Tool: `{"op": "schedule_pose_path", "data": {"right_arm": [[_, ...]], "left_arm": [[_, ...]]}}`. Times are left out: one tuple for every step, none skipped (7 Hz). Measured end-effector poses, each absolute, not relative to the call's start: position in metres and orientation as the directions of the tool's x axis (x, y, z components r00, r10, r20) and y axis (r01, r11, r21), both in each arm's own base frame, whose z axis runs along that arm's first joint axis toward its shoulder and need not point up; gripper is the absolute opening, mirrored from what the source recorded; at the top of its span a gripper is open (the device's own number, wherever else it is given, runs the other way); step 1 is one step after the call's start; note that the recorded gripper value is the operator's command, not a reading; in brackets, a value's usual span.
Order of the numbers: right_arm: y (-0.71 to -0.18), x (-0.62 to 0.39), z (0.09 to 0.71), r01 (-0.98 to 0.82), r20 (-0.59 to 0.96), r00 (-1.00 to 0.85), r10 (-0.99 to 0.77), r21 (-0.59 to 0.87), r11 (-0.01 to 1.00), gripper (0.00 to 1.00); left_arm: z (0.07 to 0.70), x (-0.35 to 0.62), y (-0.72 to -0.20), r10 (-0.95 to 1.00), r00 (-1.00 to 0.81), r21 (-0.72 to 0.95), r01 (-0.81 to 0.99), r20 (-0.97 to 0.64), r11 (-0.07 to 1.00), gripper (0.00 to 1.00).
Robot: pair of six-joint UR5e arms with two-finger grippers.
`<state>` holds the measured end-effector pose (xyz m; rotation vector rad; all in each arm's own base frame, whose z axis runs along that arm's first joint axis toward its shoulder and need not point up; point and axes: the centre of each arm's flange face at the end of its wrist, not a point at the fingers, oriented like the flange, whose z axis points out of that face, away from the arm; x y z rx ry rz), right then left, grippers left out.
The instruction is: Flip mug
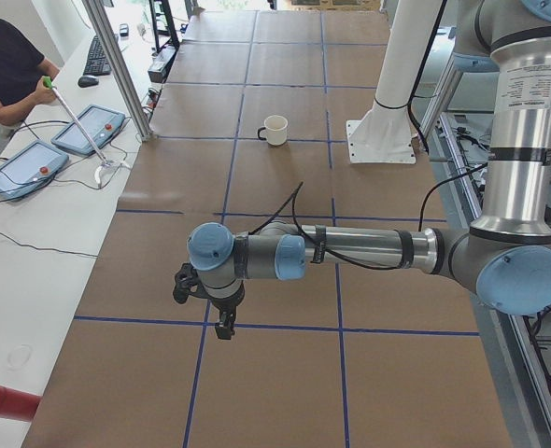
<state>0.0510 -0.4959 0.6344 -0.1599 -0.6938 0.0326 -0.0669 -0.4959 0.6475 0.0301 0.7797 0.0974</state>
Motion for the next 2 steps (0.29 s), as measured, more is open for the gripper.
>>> {"op": "schedule_pose_path", "data": {"right_arm": [[-0.4959,0.051,0.6343,0.023,0.634,0.769,0.083,-0.157,0.987,1.0],[-0.4959,0.051,0.6343,0.023,0.634,0.769,0.083,-0.157,0.987,1.0]], "left_arm": [[0.6472,-0.0671,-0.4959,0.099,0.707,0.064,-0.076,-0.701,0.995,1.0],[0.647,-0.0676,-0.4959,0.099,0.707,0.065,-0.075,-0.701,0.995,1.0]]}}
